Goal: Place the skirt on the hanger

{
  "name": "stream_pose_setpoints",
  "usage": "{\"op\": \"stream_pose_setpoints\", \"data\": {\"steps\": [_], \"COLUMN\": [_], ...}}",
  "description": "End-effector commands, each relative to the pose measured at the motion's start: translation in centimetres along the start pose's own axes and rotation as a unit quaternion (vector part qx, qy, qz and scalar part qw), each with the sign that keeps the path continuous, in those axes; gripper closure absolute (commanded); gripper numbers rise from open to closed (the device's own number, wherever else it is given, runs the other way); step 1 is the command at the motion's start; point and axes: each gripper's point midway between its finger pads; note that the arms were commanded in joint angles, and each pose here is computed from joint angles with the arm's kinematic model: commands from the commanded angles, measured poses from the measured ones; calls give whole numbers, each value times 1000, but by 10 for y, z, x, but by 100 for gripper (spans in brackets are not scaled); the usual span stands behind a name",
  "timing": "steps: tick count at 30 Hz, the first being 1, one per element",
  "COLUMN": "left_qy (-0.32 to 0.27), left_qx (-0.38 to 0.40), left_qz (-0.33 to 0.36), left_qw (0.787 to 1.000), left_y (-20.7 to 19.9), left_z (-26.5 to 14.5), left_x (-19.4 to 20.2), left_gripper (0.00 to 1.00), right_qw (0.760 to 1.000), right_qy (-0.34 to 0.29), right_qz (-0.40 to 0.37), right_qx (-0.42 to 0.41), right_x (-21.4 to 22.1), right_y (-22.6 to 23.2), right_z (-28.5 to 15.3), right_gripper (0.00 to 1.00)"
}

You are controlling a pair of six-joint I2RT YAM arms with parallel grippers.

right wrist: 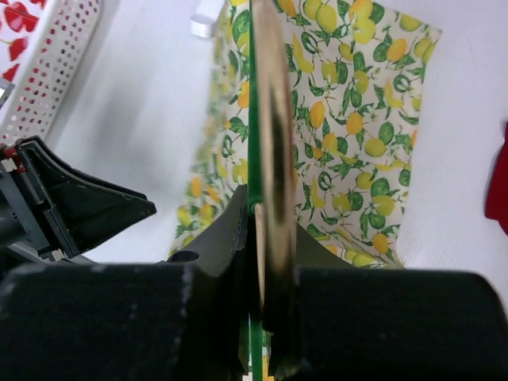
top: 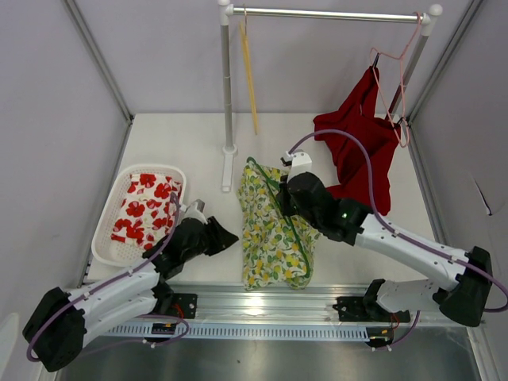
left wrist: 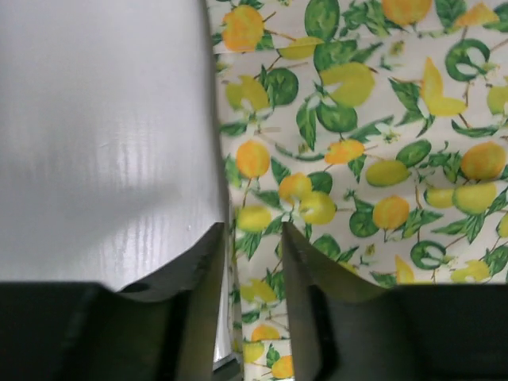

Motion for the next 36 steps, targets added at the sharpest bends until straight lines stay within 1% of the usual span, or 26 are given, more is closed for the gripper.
{"op": "stream_pose_setpoints", "data": {"steps": [1,2,5,6,9,11,12,14,15,17,18,19,22,24,25,26,27,28,30,31,34,35,36], "left_qy": [-10,-9,-15,-17,-27,-31,-35,-35,-43,-38,-42,-44,-47,-46,-45,-45,-43,-43,-42,-40,-38,-35,-36], "left_qx": [94,100,112,113,130,127,132,133,146,142,150,158,169,172,174,178,174,177,179,181,182,180,182], "left_qz": [41,48,71,83,104,115,126,136,142,150,155,158,164,169,173,174,179,182,187,190,199,201,206], "left_qw": [995,994,991,990,986,985,983,981,978,978,976,974,971,969,968,967,967,966,965,964,962,962,961], "left_y": [-61,-64,-78,-79,-101,-104,-116,-122,-136,-137,-145,-151,-161,-164,-166,-170,-168,-171,-174,-175,-180,-180,-184], "left_z": [-14,-17,-31,-34,-51,-57,-66,-72,-80,-84,-90,-96,-106,-108,-110,-113,-112,-114,-117,-117,-118,-116,-118], "left_x": [-12,-12,-18,-19,-28,-32,-37,-39,-45,-44,-47,-49,-52,-52,-52,-53,-52,-53,-53,-52,-53,-53,-54], "left_gripper": [55,51,49,49,49,48,48,48,48,48,48,49,49,49,49,49,49,49,49,49,49,49,50], "right_qw": [997,996,994,994,994,994,994,993,993,991,991,990,987,981,978,976,974,974,968,968,959,959,954], "right_qy": [-80,-85,-105,-103,-108,-107,-109,-109,-111,-117,-114,-125,-143,-180,-191,-207,-216,-216,-245,-244,-278,-279,-294], "right_qz": [1,-2,-8,-13,-11,-16,-20,-27,-26,-41,-45,-51,-56,-67,-66,-66,-64,-58,-55,-42,-46,-45,-51], "right_qx": [-23,-28,-24,-17,5,25,21,33,42,42,49,37,41,32,42,26,28,40,25,35,28,33,30], "right_x": [-40,-43,-56,-55,-65,-72,-80,-90,-99,-108,-110,-119,-136,-158,-164,-174,-181,-185,-203,-206,-233,-239,-253], "right_y": [-2,-2,-12,-17,-34,-50,-54,-65,-73,-78,-85,-83,-99,-104,-118,-119,-127,-147,-155,-172,-179,-187,-188], "right_z": [-25,-30,-47,-51,-67,-74,-82,-88,-94,-100,-100,-105,-108,-115,-116,-119,-120,-116,-120,-115,-119,-110,-115], "right_gripper": [100,100,100,100,100,100,100,100,100,100,100,100,100,100,100,100,100,100,100,100,100,100,100]}}
Point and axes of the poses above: each gripper's point midway between its finger pads, its own z axis out along the fingers, its own y axis along the line the jaws close on, x = y × z, and after that the axes turned 12 degrees about -z, right-handed
